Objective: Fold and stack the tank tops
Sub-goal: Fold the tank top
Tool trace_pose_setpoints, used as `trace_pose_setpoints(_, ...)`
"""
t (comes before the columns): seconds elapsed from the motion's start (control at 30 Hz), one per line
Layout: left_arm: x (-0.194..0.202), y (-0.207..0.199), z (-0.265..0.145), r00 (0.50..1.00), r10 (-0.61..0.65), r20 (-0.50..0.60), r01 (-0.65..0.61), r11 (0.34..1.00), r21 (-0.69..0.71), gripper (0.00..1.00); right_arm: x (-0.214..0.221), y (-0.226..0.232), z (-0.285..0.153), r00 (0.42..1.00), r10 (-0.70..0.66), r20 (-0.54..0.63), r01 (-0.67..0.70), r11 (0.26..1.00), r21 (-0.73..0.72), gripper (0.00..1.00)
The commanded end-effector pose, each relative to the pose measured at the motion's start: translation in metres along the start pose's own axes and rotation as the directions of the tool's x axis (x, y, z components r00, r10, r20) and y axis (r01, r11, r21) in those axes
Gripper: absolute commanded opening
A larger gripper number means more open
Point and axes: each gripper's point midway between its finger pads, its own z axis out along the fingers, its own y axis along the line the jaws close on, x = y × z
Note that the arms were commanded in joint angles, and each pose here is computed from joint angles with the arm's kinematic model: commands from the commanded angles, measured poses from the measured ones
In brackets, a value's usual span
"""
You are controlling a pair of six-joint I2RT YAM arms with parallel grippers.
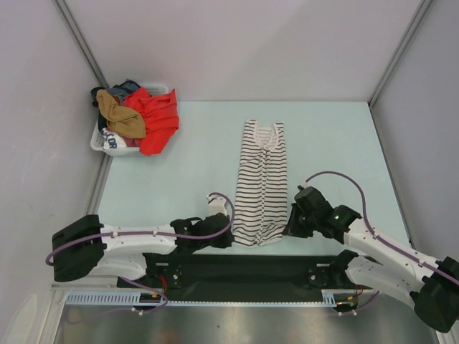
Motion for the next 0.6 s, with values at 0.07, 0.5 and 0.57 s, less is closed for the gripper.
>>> trace_pose_setpoints(0.07,-0.035,-0.017,-0.002,0.998,0.041,0.038,-0.041,0.999,0.016,0.01,-0.030,0.026,-0.007,0.996,-0.053,0.071,0.055,0.998,-0.030,0.00)
trace_pose_setpoints(0.5,-0.139,-0.032,-0.001,0.981,0.071,0.179,-0.066,0.997,-0.034,0.01,-0.118,0.028,-0.005,0.981,-0.048,0.187,0.045,0.999,0.025,0.00)
trace_pose_setpoints(0.57,-0.157,-0.035,0.006,0.977,0.074,0.198,-0.067,0.997,-0.045,0.00,-0.136,0.030,-0.005,0.978,-0.043,0.207,0.040,0.999,0.019,0.00)
